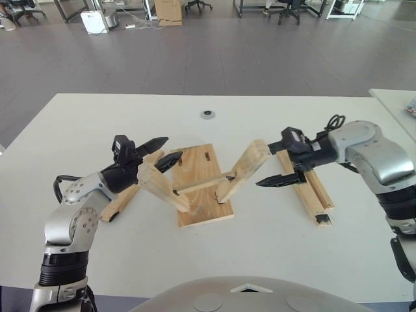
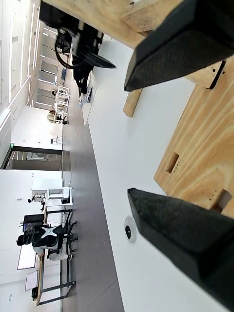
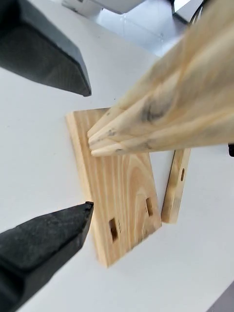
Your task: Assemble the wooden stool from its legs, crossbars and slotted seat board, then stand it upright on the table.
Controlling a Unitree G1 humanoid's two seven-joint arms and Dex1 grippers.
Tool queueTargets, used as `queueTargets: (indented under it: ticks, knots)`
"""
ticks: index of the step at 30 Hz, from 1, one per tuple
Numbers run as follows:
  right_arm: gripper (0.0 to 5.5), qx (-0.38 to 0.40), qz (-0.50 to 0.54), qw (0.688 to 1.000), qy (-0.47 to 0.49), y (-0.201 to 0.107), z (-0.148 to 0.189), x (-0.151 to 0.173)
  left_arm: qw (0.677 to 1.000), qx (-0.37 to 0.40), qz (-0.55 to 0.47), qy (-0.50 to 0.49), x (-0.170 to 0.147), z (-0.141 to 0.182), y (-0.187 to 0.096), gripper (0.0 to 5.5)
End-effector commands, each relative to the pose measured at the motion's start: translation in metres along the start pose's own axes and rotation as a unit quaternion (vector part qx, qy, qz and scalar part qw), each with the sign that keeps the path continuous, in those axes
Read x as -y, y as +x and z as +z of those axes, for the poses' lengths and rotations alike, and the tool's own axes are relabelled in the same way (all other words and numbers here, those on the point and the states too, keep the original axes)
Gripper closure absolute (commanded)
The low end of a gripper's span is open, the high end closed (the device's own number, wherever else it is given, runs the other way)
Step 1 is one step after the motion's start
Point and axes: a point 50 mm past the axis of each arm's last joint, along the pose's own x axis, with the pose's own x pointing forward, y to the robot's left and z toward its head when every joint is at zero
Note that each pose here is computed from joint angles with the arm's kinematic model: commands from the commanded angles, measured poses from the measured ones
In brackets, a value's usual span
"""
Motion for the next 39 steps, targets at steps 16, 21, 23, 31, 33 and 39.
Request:
queueTargets:
  ticks: [16,21,23,31,33,39]
  knots:
    - [1.45,0.134,-0.308,0.940,-0.062,0.000,0.040,0.056,0.994,-0.001,0.105,0.003,-0.029,-0.011,-0.042,1.83]
    - [1.45,0.151,-0.486,0.811,-0.288,-0.016,0.092,0.051,0.995,0.008,0.100,-0.002,-0.023,-0.012,-0.035,1.83]
    - [1.45,0.173,-0.531,0.737,-0.381,-0.011,0.115,0.036,0.995,0.009,0.101,-0.002,-0.022,-0.012,-0.035,1.83]
    - [1.45,0.060,-0.488,0.743,-0.454,0.068,0.049,0.025,0.995,0.014,0.097,-0.001,-0.021,-0.012,-0.031,1.83]
    - [1.45,-0.052,-0.447,0.794,-0.408,0.079,0.006,0.029,0.995,0.013,0.095,0.000,-0.022,-0.011,-0.031,1.83]
    - [1.45,-0.123,-0.383,0.846,-0.349,0.090,-0.020,0.014,0.996,0.014,0.091,0.000,-0.023,-0.010,-0.028,1.83]
